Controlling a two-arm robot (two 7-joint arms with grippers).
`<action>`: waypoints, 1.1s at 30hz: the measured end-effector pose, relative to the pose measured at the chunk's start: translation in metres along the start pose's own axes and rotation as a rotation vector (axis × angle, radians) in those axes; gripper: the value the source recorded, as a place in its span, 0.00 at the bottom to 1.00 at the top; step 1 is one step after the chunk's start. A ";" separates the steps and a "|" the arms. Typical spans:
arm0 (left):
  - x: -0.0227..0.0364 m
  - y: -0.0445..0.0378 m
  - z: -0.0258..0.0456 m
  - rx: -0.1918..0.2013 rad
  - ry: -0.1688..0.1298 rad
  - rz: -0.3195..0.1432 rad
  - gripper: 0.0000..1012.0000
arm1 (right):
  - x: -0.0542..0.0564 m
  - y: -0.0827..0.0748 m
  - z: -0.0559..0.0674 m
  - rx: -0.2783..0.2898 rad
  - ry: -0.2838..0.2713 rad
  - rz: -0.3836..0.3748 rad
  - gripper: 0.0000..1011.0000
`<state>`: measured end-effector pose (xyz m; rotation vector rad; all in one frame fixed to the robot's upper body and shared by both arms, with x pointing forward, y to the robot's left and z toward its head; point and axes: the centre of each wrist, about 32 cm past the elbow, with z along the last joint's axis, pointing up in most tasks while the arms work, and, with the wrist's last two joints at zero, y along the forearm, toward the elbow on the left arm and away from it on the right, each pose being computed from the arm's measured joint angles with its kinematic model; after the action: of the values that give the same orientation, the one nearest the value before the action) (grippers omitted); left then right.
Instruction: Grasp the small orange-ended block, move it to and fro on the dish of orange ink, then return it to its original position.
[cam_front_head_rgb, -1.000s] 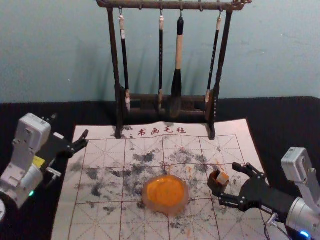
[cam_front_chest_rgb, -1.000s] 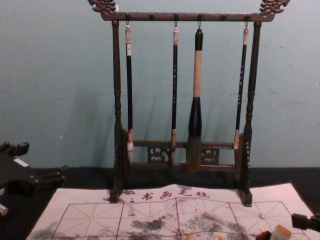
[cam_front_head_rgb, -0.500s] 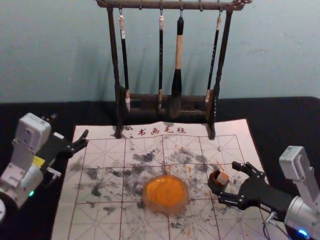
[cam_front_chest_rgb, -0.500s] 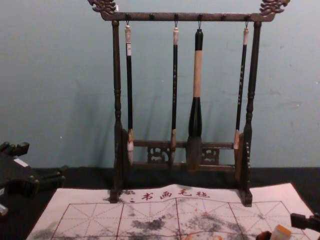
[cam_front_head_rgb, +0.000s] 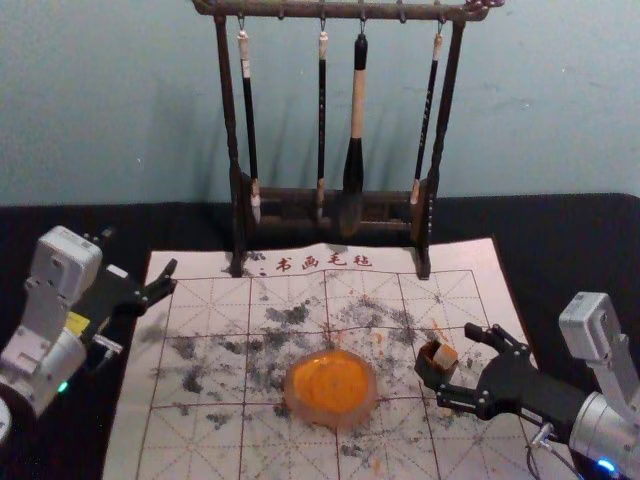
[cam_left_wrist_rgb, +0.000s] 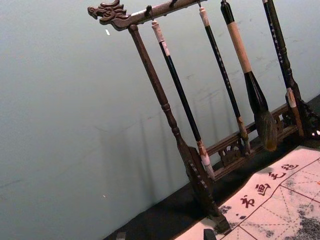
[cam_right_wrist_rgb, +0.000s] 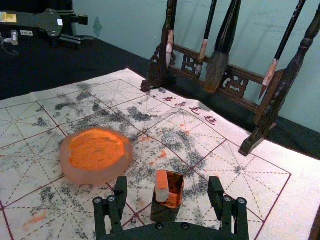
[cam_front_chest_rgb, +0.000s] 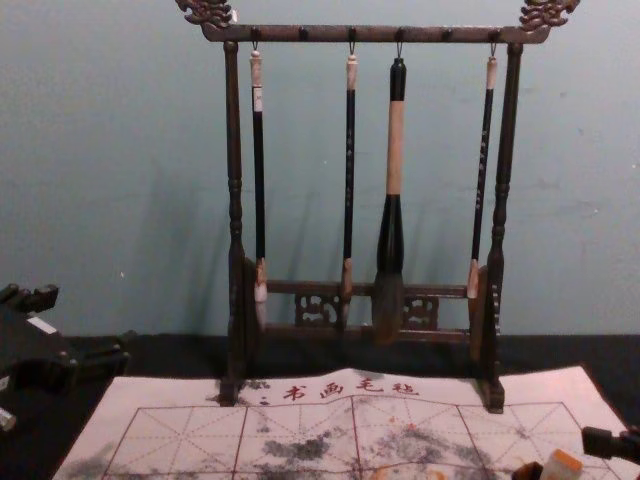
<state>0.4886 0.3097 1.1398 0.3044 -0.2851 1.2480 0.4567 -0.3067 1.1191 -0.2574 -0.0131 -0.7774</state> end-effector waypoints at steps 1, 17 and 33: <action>0.0000 0.0000 0.0000 0.000 0.000 0.000 0.99 | 0.000 0.000 0.000 0.000 0.000 0.000 0.99; 0.0000 0.0000 0.0000 0.000 0.000 0.000 0.99 | 0.000 0.000 0.000 0.002 0.000 0.001 0.61; 0.0000 0.0000 0.0000 0.000 0.000 0.000 0.99 | 0.000 0.000 0.000 0.002 0.000 0.001 0.13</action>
<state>0.4886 0.3097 1.1398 0.3045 -0.2851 1.2479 0.4565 -0.3065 1.1192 -0.2558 -0.0140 -0.7764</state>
